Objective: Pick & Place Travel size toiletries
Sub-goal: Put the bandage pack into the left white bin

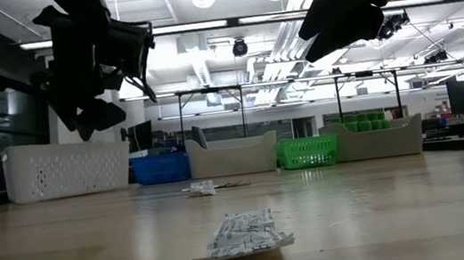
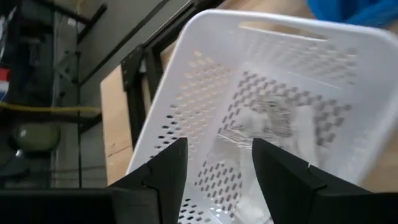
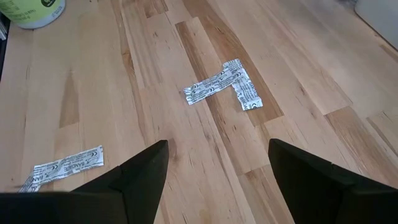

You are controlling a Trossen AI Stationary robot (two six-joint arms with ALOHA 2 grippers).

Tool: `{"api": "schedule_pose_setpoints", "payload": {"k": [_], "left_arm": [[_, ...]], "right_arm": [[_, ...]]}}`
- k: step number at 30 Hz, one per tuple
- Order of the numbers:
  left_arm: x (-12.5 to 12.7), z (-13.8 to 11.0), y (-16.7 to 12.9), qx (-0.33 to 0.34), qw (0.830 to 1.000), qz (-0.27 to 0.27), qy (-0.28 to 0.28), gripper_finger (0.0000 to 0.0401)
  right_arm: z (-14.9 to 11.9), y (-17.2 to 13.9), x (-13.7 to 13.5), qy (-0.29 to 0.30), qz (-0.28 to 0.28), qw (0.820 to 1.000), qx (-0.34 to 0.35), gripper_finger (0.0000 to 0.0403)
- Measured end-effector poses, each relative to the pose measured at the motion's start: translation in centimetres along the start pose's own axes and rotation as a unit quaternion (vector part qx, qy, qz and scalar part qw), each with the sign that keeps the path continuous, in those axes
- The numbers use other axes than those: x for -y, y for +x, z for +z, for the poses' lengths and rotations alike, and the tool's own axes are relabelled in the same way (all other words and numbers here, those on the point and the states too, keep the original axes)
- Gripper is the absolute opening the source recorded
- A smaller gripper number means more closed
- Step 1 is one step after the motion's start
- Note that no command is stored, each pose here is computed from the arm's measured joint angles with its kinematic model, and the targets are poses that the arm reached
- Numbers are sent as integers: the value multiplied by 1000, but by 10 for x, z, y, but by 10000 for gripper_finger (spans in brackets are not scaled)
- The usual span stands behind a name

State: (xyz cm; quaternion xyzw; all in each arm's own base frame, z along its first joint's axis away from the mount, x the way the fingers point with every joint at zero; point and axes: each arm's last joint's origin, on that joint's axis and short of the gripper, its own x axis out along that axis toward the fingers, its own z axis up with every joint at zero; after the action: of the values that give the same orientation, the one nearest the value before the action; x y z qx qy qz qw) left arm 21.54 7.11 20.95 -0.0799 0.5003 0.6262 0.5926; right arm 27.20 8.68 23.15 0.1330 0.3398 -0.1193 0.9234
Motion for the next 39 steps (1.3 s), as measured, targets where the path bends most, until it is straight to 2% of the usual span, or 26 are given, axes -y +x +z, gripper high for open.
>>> {"api": "schedule_pose_setpoints", "payload": {"k": [5,8,10,13,16,19,22,28,31,36,39], "left_arm": [[8,-8,-15,32,999,-36,24,177],[14,-12,-28,62,995,-75,38,177],[20,-15,-38,88,988,-109,67,177],[32,-20,-51,121,971,-162,130,177],[44,-24,-64,145,943,-227,196,177],[52,-28,-76,168,917,-280,230,177],[55,-36,-85,185,906,-293,244,177],[57,-52,-99,212,900,-297,237,177],[57,-59,-104,220,898,-301,234,177],[57,-65,-108,229,897,-301,229,177],[56,-65,-108,229,898,-299,229,177]], "right_arm": [[0,0,0,0,0,1000,0,270],[0,0,0,-1,0,1000,0,270],[0,0,0,-1,-2,1000,1,270],[0,0,0,-1,-2,1000,2,270],[0,0,0,-1,-3,1000,1,270],[-1,0,0,5,-1,1000,-3,270],[-2,0,-1,8,15,1000,-15,270],[-9,-8,-20,-73,79,994,-13,270],[-11,-9,-29,-92,84,992,4,270],[-16,16,-49,-145,109,982,54,270],[-29,37,-61,-165,123,977,58,270]]}}
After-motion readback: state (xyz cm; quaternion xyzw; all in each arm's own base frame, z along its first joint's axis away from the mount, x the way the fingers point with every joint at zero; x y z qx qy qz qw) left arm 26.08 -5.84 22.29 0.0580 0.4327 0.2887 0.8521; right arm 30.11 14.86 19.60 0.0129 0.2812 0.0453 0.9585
